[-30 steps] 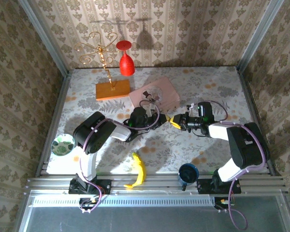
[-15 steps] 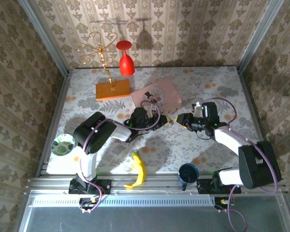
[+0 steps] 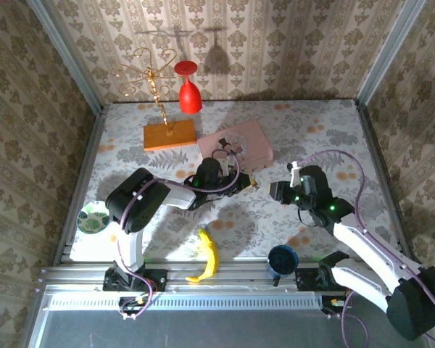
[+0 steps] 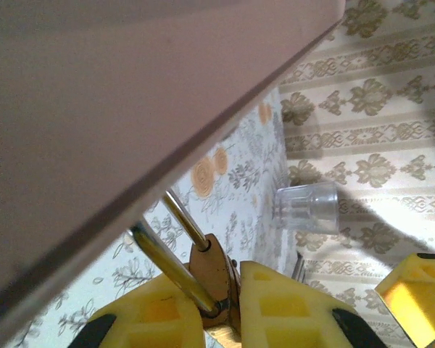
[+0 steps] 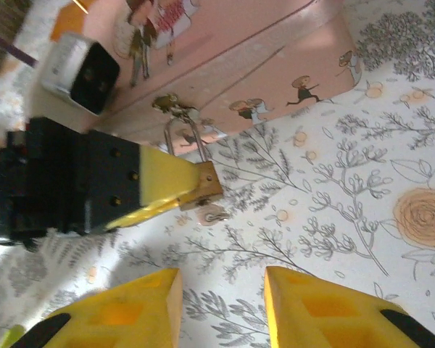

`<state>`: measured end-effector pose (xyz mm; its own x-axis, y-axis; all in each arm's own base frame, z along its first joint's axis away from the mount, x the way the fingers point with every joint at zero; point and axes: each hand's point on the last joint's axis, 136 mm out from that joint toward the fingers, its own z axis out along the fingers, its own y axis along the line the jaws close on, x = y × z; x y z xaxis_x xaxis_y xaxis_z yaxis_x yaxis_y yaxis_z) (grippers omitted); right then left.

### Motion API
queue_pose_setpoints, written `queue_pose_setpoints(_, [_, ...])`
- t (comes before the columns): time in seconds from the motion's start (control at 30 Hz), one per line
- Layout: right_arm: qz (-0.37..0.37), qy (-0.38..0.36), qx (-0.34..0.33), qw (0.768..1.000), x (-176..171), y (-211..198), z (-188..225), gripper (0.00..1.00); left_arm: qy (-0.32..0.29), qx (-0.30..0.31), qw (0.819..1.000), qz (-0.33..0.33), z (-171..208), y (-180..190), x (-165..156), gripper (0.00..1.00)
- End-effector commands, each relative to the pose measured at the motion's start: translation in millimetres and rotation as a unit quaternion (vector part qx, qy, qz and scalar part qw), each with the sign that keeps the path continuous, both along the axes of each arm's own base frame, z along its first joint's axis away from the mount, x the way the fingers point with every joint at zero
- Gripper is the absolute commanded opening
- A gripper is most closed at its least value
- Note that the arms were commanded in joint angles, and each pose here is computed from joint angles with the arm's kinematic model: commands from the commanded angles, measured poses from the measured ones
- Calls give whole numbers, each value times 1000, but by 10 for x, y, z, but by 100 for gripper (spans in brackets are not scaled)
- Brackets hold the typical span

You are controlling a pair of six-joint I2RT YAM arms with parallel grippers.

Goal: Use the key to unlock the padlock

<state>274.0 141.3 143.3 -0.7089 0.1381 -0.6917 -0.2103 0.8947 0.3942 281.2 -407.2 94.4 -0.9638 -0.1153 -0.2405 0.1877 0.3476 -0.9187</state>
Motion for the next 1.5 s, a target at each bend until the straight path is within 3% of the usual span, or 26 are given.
queue_pose_setpoints(0.0, [2, 3, -87, 996, -1, -31, -129, 34, 16, 7, 999, -38, 127, -4, -117, 0])
queue_pose_setpoints(0.27, [66, -3, -170, 983, 92, 373, -309, 31, 37, 38, 998, -36, 45, 76, -106, 0])
queue_pose_setpoints(0.47, [107, -12, -196, 975, 138, 605, -437, 30, 43, 42, 998, -31, 26, 99, -85, 0])
queue_pose_setpoints(1.2, [112, -40, -246, 962, 290, 590, -577, 29, 63, 25, 997, -39, 30, 95, -95, 0])
queue_pose_setpoints(1.47, [136, -11, -253, 958, 233, 636, -775, 28, 61, 25, 997, -36, 32, 106, -94, 0])
